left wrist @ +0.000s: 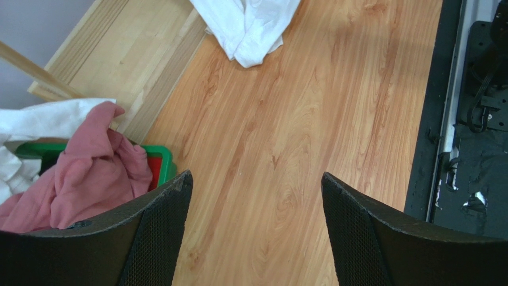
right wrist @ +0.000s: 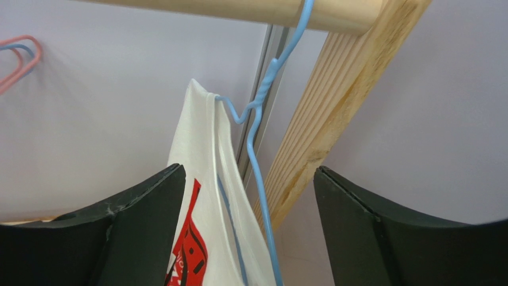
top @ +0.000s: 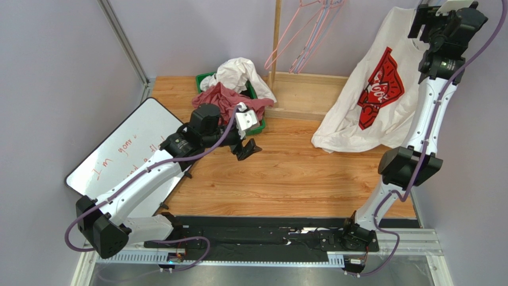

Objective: Place the t-shirt on the hanger
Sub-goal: Place the hanger at the clothesline, then reset both arms

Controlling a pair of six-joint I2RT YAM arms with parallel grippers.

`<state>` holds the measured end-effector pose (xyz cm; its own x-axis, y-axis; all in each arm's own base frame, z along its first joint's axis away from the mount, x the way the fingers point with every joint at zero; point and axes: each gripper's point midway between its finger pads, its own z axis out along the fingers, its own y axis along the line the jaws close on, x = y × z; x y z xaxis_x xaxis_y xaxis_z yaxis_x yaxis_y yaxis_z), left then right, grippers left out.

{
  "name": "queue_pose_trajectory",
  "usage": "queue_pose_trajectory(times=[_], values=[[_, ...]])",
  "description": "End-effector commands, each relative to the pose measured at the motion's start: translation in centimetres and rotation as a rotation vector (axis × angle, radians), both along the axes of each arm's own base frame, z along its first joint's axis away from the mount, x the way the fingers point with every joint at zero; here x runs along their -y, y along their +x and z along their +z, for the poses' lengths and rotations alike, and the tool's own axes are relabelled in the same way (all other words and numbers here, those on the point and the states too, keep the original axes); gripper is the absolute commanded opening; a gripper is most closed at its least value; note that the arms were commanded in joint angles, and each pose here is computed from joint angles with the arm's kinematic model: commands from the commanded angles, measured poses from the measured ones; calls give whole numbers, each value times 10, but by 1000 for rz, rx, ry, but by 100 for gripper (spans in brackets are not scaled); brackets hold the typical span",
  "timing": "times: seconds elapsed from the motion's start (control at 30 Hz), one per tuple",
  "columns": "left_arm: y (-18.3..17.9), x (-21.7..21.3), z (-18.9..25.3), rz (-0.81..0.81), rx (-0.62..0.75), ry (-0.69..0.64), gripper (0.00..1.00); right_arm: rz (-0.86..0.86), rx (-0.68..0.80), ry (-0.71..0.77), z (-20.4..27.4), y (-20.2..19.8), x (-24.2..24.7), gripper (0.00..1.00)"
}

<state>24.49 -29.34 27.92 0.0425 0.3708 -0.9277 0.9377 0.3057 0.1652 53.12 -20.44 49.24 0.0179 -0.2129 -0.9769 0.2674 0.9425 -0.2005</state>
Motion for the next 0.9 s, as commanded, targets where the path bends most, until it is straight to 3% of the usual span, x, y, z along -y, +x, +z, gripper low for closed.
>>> queue_pose_trajectory(times=[0.0,0.1,0.27,0.3,0.4,0.5,0.67,0.7,0.87], values=[[4,-6,22,77,-95,-94,84,60,205,-20,97,-69,-41,91],[8,-11,29,110,-132,-140,85,96,269,-30,128,-106,-62,99],[26,-28,51,218,-162,-235,91,166,342,-46,165,-165,-99,100],[29,-32,57,236,-183,-259,98,188,334,-40,164,-170,-106,100],[40,-55,65,322,-278,-323,99,296,243,-9,142,-188,-135,100],[44,-82,67,384,-311,-329,99,386,82,84,90,-196,-157,100],[34,-132,28,524,-432,-123,99,559,-189,239,-7,-216,-203,100],[31,-141,26,536,-422,-84,99,577,-288,288,-45,-218,-207,100],[-5,-175,-10,607,-466,59,99,650,-554,253,-144,-260,-236,100]])
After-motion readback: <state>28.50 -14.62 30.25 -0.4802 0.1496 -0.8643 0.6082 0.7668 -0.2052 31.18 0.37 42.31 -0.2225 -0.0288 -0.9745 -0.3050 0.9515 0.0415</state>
